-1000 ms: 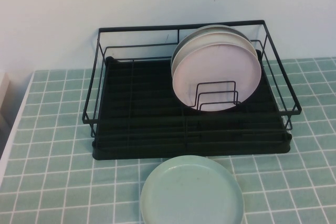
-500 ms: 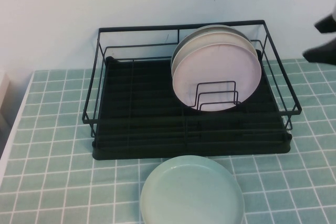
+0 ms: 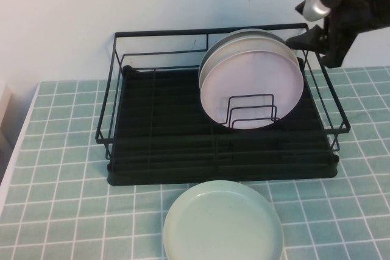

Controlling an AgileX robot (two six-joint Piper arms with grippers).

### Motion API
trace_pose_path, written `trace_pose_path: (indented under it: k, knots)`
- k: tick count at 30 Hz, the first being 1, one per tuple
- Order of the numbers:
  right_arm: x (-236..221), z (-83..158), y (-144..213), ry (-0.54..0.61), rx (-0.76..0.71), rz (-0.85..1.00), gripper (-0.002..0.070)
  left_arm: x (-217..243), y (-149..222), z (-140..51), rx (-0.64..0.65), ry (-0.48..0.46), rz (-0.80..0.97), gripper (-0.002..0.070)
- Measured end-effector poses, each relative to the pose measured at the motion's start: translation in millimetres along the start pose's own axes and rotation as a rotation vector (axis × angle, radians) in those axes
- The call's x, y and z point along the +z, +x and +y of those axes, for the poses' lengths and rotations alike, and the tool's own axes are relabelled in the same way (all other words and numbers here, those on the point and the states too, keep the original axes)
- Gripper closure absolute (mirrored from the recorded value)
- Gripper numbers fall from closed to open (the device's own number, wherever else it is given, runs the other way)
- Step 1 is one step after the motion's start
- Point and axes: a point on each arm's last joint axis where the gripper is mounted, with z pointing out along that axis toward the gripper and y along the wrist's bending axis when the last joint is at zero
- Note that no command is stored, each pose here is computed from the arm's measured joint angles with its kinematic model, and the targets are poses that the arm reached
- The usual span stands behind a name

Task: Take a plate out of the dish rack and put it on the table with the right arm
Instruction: Grasp the plate from the shelf

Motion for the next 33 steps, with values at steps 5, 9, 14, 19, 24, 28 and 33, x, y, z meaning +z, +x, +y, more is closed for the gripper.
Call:
trace_pose_path:
  k: [5, 9, 14, 19, 24, 28, 33]
  knots:
    - [28, 2, 4, -0.037, -0.003, 0.007, 0.0199, 0, 0, 0.0, 0.000, 0.000, 0.000, 0.0678]
    - [44, 6, 5, -0.054, -0.024, 0.020, 0.0202, 0, 0, 0.0, 0.000, 0.000, 0.000, 0.0678]
    - [55, 11, 5, -0.056, -0.042, 0.028, 0.0204, 0, 0, 0.0, 0.000, 0.000, 0.000, 0.0678]
    - [65, 11, 8, -0.052, -0.056, 0.035, 0.0210, 0, 0, 0.0, 0.000, 0.000, -0.002, 0.0678]
    - [72, 11, 12, -0.034, -0.058, 0.044, 0.0246, 0, 0, 0.0, 0.000, 0.000, -0.002, 0.0678]
    - [73, 10, 13, -0.027, -0.061, 0.045, 0.0286, 0, 0, 0.0, 0.000, 0.000, -0.002, 0.0678]
    - [75, 9, 14, -0.018, -0.061, 0.047, 0.0302, 0, 0, 0.0, 0.000, 0.000, -0.002, 0.0678]
